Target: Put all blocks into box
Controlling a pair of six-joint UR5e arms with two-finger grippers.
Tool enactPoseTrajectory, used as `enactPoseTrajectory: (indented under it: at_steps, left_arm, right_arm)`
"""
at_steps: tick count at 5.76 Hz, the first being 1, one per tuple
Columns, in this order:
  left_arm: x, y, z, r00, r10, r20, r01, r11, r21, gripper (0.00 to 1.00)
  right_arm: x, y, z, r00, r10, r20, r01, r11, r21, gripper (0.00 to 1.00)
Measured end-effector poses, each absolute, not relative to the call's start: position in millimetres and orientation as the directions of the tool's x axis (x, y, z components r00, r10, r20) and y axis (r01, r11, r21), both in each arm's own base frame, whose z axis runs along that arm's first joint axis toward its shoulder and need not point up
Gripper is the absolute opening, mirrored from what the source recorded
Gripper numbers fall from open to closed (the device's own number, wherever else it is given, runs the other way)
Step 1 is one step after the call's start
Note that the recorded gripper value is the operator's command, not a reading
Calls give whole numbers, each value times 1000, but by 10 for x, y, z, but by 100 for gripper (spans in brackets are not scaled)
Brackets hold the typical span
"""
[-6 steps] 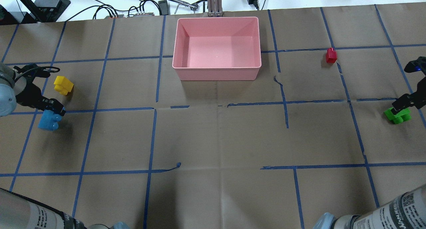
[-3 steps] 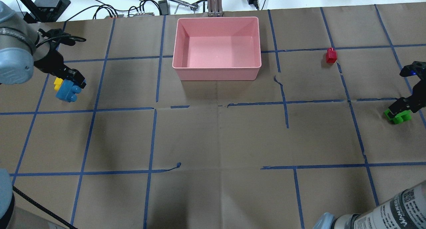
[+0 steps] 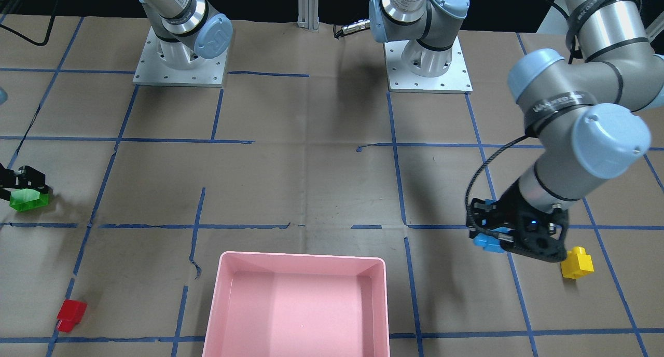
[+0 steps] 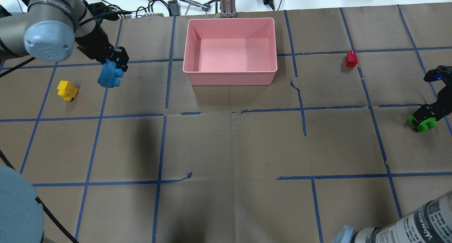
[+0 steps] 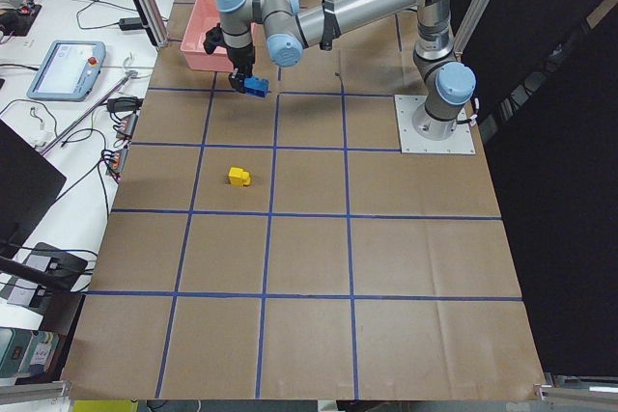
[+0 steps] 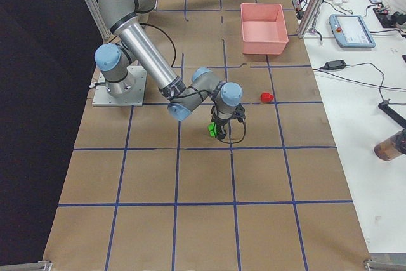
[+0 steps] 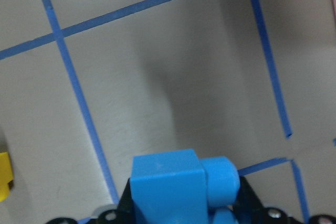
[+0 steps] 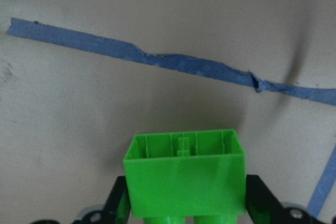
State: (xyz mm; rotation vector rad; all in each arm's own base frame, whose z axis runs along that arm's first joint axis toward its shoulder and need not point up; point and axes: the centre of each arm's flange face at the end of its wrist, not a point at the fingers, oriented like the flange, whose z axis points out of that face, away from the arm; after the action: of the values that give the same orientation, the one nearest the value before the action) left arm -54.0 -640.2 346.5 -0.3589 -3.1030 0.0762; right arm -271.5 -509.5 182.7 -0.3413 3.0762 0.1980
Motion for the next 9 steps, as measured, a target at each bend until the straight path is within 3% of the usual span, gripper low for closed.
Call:
enactPoseTrajectory:
  at_steps: [3,4,5,7,9]
  left_arm:
    - [-1972,-6893,3568,-981,192,14,188,972,-141,0]
    - [-2485,-7183,3402,-972,234,11,229,960,-161,8]
    - [-2886,-7372,3136,-963,268,11,262,951,-161,98]
    - [-3110,-7414,2933,-956,293,14,288,947,-143,99]
    - [-2473,-7283,3387,-974,225,10,222,968,-116,99]
  right_arm:
    - [-2713,-5133,1897,-975,-218,-39,-222,969,113,39]
    - [-2690,-5255,2029,-973,-231,-16,-231,968,95,39]
    - [-2666,-5482,2294,-969,-246,20,-244,967,68,39]
    - [-2482,-5968,3057,-976,-210,57,-208,978,34,39]
    - [-1828,-6390,3779,-986,-159,56,-158,987,25,39]
